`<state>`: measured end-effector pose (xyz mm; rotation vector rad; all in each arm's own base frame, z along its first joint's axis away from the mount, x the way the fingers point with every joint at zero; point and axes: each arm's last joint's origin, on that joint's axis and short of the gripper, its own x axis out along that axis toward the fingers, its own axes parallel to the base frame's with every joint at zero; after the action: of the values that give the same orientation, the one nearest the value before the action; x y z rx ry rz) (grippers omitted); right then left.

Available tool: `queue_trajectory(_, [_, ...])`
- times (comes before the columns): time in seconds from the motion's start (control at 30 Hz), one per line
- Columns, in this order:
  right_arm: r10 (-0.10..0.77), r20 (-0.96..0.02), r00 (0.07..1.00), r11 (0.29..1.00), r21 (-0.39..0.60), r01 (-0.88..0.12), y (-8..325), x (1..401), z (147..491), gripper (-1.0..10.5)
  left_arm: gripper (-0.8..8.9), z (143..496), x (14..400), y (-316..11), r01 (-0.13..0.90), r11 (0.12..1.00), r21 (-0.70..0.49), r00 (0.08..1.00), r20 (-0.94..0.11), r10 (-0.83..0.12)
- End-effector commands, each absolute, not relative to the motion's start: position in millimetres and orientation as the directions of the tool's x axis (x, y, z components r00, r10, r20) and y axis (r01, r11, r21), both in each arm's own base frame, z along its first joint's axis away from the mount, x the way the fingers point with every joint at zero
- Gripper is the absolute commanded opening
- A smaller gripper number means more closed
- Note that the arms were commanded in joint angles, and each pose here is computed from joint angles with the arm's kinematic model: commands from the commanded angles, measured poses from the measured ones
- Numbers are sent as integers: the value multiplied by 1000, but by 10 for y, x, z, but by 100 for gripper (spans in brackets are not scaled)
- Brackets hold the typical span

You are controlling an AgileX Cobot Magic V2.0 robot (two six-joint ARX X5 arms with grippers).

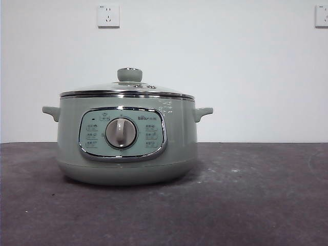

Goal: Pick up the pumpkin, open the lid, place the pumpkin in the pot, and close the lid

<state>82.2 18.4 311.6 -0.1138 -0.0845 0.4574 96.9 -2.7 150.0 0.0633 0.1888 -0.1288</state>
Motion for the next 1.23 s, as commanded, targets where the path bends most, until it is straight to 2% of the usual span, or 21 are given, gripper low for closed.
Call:
queue_trajectory(0.03, [441,74,895,894,-121,-430,188,880,2735,1,-4,1450,974,-24,129,991,42,972,-202,-118])
queue_trajectory(0.37, [265,-2,964,963,-39,-265,142,943,1918,1,-4,1450,974,-24,129,991,43,972,-202,-118])
queue_trajectory(0.5, [245,-14,969,969,-13,-245,137,955,1725,1,-4,1450,974,-24,129,991,43,972,-202,-118])
queue_trajectory(0.73, [245,-73,967,969,6,-245,137,959,1581,1,-4,1450,974,-24,129,991,42,972,-202,-118])
queue_trajectory(0.9, [244,-168,955,970,20,-244,136,947,1489,1,-4,1450,974,-24,129,991,43,972,-202,-118])
queue_trajectory(1.23, [245,-161,956,970,49,-240,137,948,1496,1,-4,1450,974,-24,129,991,43,972,-202,-118])
